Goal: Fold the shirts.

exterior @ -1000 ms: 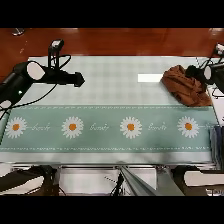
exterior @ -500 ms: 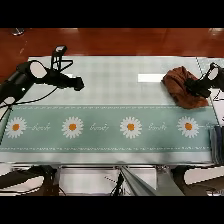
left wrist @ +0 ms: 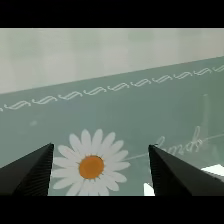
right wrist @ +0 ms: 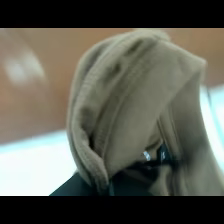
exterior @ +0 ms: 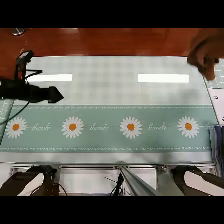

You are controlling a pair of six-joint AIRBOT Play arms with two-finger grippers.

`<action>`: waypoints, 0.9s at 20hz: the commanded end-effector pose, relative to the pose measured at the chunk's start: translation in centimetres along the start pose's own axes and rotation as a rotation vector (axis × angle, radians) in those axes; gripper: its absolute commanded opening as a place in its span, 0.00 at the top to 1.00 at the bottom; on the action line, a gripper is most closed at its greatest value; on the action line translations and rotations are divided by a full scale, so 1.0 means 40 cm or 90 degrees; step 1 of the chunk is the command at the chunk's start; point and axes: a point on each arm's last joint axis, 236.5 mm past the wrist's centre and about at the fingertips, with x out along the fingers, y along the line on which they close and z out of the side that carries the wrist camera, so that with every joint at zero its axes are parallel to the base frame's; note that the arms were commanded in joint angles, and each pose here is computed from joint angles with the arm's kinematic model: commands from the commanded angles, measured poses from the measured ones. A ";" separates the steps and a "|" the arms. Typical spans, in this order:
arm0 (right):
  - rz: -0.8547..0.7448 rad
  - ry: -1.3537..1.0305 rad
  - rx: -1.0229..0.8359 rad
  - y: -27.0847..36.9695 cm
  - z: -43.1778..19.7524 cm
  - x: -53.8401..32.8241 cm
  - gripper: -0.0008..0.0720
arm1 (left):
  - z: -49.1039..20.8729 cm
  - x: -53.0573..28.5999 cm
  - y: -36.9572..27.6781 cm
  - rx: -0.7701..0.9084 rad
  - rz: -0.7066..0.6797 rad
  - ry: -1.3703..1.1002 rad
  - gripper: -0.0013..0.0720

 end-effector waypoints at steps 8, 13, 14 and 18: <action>0.283 -0.088 -0.255 0.473 0.008 -0.503 0.95 | -0.155 -0.107 -0.129 -0.063 -0.107 -0.175 0.02; 0.395 0.176 -0.270 0.635 -0.388 -0.358 0.95 | -0.171 -0.089 -0.125 -0.071 -0.109 -0.162 0.02; 0.406 0.235 -0.261 0.665 -0.489 -0.319 0.95 | -0.174 -0.086 -0.124 -0.072 -0.108 -0.160 0.02; 0.450 0.436 -0.286 0.795 -0.852 -0.232 0.95 | -0.195 -0.062 -0.116 -0.080 -0.107 -0.143 0.02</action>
